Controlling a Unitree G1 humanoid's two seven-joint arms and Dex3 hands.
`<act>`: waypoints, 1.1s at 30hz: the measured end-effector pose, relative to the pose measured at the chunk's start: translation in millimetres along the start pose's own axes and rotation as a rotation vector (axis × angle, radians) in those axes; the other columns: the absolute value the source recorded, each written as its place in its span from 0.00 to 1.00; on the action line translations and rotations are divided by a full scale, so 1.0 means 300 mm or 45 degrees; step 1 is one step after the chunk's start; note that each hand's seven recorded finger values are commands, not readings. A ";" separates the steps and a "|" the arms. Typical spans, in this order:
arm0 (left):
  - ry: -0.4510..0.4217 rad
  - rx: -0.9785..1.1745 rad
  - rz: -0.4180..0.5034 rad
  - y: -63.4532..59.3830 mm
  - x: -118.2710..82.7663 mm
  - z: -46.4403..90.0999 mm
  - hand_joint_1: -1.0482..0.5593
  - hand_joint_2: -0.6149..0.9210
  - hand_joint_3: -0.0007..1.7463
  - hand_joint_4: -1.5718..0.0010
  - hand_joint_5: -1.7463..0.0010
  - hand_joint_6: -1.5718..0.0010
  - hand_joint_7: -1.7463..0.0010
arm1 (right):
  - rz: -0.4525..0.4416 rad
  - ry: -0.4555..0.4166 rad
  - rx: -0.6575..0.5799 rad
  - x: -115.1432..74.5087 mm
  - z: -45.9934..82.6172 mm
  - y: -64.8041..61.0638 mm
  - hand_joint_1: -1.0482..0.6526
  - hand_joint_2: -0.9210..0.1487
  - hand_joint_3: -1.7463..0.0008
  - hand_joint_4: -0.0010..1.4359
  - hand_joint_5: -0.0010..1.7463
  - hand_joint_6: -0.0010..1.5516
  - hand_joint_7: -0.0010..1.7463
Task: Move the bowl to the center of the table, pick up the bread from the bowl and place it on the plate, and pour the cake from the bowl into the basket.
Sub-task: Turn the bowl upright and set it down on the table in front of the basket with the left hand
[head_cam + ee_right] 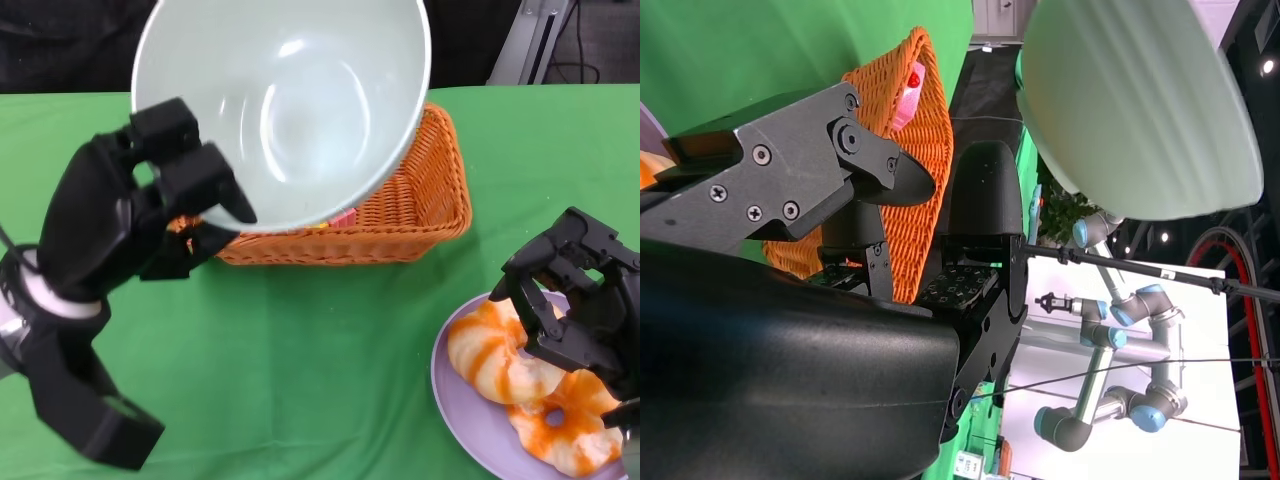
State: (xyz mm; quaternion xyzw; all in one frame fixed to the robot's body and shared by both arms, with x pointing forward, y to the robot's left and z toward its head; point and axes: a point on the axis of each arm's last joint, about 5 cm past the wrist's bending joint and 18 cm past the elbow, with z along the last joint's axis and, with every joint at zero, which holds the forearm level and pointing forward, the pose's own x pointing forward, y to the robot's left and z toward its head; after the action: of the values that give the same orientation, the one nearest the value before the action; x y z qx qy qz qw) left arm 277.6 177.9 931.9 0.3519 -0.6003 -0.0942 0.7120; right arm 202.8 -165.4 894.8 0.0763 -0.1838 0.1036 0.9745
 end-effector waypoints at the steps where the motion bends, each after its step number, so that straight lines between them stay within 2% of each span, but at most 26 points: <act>1: -0.010 0.003 0.001 0.003 -0.007 0.002 0.57 0.81 0.53 0.55 0.00 0.67 0.00 | 0.002 0.001 0.000 0.000 -0.001 0.000 0.58 0.25 0.45 0.52 0.92 0.44 0.73; 8: -0.032 0.004 -0.025 0.017 -0.083 0.029 0.53 0.81 0.52 0.53 0.00 0.64 0.00 | 0.003 0.005 -0.003 0.001 -0.004 -0.002 0.58 0.26 0.45 0.52 0.92 0.44 0.73; 13: -0.025 0.004 -0.072 0.033 -0.143 0.058 0.48 0.92 0.34 0.51 0.00 0.60 0.00 | -0.009 -0.003 0.000 0.001 -0.002 -0.008 0.58 0.25 0.46 0.53 0.91 0.45 0.72; 20: 0.018 0.021 -0.127 0.032 -0.242 0.108 0.54 0.96 0.27 0.51 0.00 0.60 0.00 | -0.024 -0.013 0.010 -0.001 0.001 -0.016 0.58 0.24 0.46 0.53 0.91 0.45 0.72; 24: 0.023 0.035 -0.132 0.035 -0.281 0.124 0.57 0.95 0.27 0.53 0.00 0.61 0.00 | -0.032 -0.013 0.023 0.000 0.004 -0.019 0.59 0.24 0.46 0.53 0.91 0.45 0.72; 25: 0.017 0.031 -0.145 0.037 -0.287 0.126 0.56 0.98 0.22 0.56 0.00 0.56 0.11 | -0.032 -0.013 0.023 0.000 0.004 -0.019 0.59 0.24 0.46 0.53 0.92 0.45 0.72; 27: 0.013 0.023 -0.201 0.047 -0.310 0.132 0.55 0.99 0.19 0.57 0.00 0.53 0.16 | -0.029 -0.015 0.022 0.001 0.005 -0.020 0.59 0.23 0.46 0.53 0.92 0.45 0.72; 29: 0.014 0.022 -0.262 0.055 -0.337 0.141 0.55 1.00 0.18 0.58 0.00 0.62 0.04 | -0.031 -0.016 0.021 0.001 0.006 -0.022 0.59 0.23 0.46 0.53 0.92 0.45 0.73; 33: 0.036 0.013 -0.346 0.056 -0.381 0.164 0.55 1.00 0.22 0.62 0.00 0.69 0.00 | -0.029 -0.014 0.031 0.003 0.006 -0.022 0.58 0.23 0.47 0.54 0.92 0.45 0.72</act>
State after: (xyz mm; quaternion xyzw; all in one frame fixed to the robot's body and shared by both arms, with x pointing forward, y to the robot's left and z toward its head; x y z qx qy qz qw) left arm 197.5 234.9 853.6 0.4349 -0.5375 -0.1816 0.6993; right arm 204.5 -172.0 895.9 0.0910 -0.1871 0.0943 0.9736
